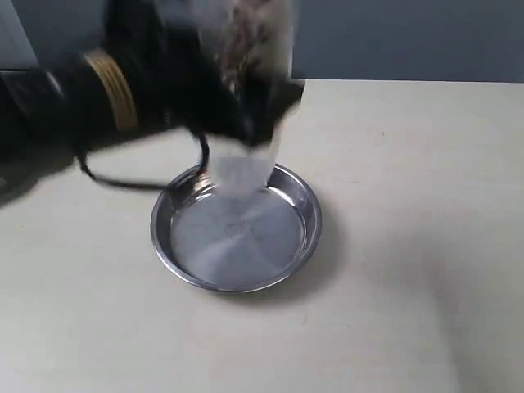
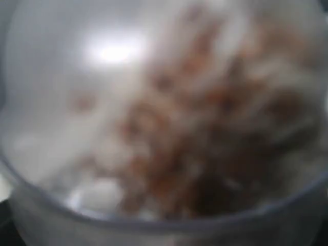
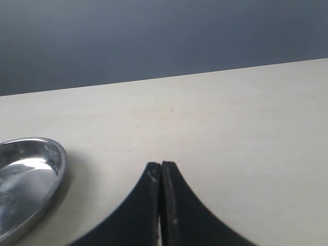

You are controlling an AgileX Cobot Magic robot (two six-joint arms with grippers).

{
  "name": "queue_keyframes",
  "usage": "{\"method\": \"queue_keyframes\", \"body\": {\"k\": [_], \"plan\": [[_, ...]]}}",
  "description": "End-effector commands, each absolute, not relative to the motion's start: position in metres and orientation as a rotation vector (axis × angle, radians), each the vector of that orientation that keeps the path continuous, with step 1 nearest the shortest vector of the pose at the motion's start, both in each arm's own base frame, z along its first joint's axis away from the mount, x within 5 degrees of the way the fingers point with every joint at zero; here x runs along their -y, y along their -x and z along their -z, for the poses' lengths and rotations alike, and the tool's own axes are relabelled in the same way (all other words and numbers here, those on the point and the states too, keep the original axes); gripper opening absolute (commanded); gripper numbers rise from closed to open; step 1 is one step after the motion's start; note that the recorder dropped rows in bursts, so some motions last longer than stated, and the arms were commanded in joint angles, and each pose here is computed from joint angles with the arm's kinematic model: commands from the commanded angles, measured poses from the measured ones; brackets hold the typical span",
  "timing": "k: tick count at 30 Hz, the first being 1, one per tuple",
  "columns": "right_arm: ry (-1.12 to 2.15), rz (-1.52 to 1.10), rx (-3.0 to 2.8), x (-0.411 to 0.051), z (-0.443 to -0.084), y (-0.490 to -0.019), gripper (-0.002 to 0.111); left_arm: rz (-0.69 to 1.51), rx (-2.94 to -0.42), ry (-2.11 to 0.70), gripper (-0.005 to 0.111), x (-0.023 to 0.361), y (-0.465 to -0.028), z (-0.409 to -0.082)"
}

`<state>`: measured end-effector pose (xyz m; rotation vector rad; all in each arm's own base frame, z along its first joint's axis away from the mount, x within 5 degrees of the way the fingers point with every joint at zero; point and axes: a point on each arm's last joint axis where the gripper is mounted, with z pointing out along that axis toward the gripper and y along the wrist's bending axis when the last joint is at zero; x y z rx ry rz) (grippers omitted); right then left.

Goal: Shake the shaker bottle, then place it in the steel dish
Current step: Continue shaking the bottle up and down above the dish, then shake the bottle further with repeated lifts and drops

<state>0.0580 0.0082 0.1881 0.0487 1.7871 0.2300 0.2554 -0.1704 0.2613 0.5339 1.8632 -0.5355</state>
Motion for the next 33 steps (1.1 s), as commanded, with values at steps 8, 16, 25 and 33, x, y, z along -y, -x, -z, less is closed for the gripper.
{"method": "queue_keyframes", "body": {"k": [8, 16, 25, 33], "plan": [[-0.041, -0.227, -1.776, -0.008, -0.189, -0.059, -0.001, 0.500, -1.824, -0.536, 0.000, 0.170, -0.249, -0.296], [-0.041, -0.227, -1.776, -0.008, -0.189, -0.059, -0.001, 0.700, -1.489, -0.495, 0.000, 0.176, -0.240, -0.340], [-0.041, -0.227, -1.778, -0.008, -0.189, -0.059, -0.001, 0.648, -1.869, -0.418, 0.000, 0.168, -0.248, -0.241], [-0.041, -0.227, -1.778, -0.008, -0.189, -0.059, -0.001, 0.599, -1.650, -0.462, 0.000, 0.162, -0.240, -0.316]]}}
